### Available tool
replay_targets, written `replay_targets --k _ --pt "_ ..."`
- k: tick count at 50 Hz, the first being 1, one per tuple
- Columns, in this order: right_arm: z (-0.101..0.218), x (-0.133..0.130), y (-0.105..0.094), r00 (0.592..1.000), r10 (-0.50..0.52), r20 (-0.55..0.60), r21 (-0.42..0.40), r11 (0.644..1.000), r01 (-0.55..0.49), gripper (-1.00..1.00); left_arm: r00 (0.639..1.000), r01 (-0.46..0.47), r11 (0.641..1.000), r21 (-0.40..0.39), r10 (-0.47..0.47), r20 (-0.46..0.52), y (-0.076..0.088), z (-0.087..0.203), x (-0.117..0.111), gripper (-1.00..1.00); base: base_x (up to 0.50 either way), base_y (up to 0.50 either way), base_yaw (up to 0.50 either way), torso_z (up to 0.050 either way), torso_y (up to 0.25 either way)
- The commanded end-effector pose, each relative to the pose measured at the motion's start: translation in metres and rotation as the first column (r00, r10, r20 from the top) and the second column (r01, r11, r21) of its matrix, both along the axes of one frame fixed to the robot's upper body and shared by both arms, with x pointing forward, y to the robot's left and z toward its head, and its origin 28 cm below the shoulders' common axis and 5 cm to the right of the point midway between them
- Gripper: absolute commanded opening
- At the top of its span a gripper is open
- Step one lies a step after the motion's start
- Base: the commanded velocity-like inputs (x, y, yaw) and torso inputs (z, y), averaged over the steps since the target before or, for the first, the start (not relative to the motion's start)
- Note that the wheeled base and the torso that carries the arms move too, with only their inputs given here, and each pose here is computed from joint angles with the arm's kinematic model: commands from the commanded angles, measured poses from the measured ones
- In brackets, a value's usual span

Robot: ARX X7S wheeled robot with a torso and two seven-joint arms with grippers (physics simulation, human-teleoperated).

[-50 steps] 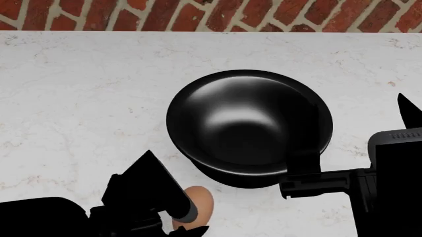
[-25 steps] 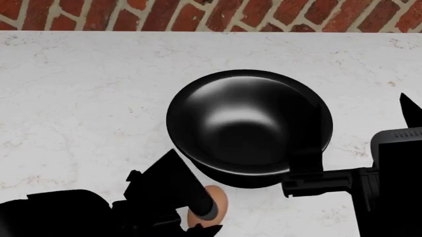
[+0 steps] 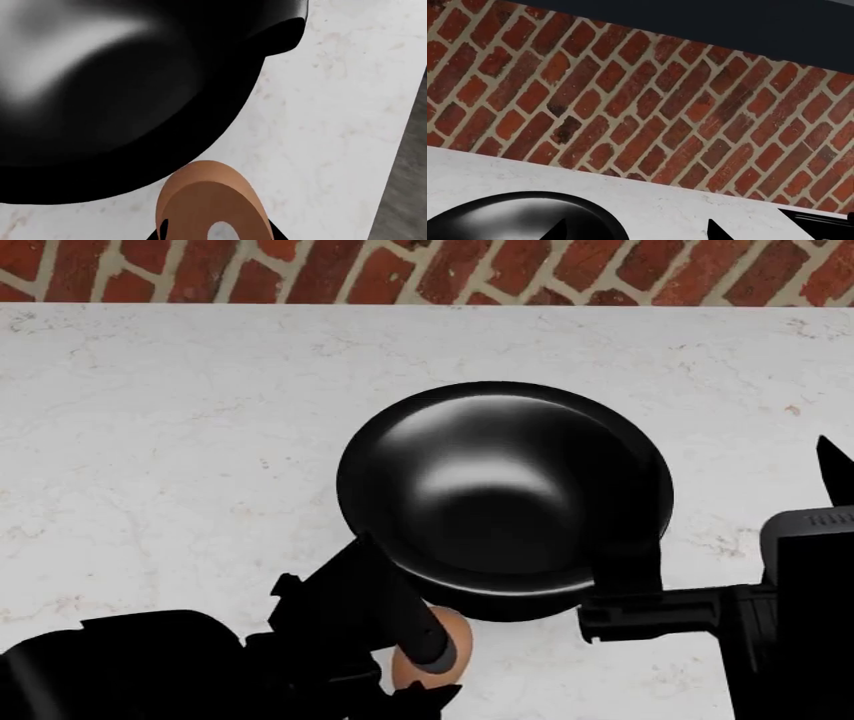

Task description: Place the eggs and milk next to the bowl.

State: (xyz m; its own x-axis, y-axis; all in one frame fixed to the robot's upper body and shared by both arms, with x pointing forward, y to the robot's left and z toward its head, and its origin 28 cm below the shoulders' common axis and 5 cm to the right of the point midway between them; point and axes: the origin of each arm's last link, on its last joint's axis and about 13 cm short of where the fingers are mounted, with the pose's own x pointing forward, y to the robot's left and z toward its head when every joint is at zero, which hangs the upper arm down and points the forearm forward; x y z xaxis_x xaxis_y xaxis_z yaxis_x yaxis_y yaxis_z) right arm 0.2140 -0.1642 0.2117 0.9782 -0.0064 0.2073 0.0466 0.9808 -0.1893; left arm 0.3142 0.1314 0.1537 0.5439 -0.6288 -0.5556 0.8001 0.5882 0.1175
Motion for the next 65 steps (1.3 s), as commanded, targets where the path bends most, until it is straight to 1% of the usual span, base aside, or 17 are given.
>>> replay_targets --k 1,2,3,19,35,44,57,65 --pt "-0.001 -0.001 0.0 1.0 0.0 0.002 0.002 1.0 0.0 1.0 1.0 -0.019 0.999 0.028 0.019 -0.021 0.002 -0.008 -0.001 -1.0 0.0 0.0 0.0 0.0 0.0" --pt "-0.001 -0.001 0.0 1.0 0.0 0.001 0.001 1.0 0.0 1.0 1.0 -0.017 0.999 0.032 0.018 -0.022 0.002 -0.008 -0.001 -1.0 0.0 0.0 0.0 0.0 0.0" --pt "-0.001 0.0 0.0 1.0 0.0 0.0 0.001 1.0 0.0 1.0 1.0 -0.006 1.0 0.031 0.006 -0.026 0.002 -0.008 -0.002 1.0 0.0 0.0 0.0 0.0 0.0" --pt "-0.002 0.0 0.0 1.0 0.001 -0.002 0.0 1.0 -0.001 1.0 1.0 -0.025 0.999 0.032 0.026 -0.014 0.004 -0.007 0.0 1.0 0.0 0.0 0.0 0.0 0.0" --pt "0.0 -0.002 0.001 1.0 -0.002 0.001 -0.001 1.0 0.002 1.0 0.999 -0.044 0.999 0.014 0.044 -0.006 0.025 0.0 -0.01 1.0 0.0 0.0 0.0 0.0 0.0" --pt "0.0 -0.004 0.0 1.0 -0.004 0.003 0.0 1.0 0.004 1.0 0.999 -0.044 0.999 -0.006 0.044 -0.006 0.028 0.003 -0.012 1.0 0.0 0.0 0.0 0.0 0.0" --pt "-0.001 -0.003 0.001 1.0 -0.002 0.005 0.004 1.0 0.002 1.0 0.999 -0.034 0.999 -0.011 0.034 -0.008 0.033 0.006 -0.019 1.0 0.0 0.0 0.0 0.0 0.0" --pt "0.0 -0.004 0.001 1.0 -0.001 0.006 0.004 1.0 0.001 1.0 1.0 -0.031 0.999 -0.024 0.031 -0.001 0.041 0.012 -0.027 1.0 0.0 0.0 0.0 0.0 0.0"
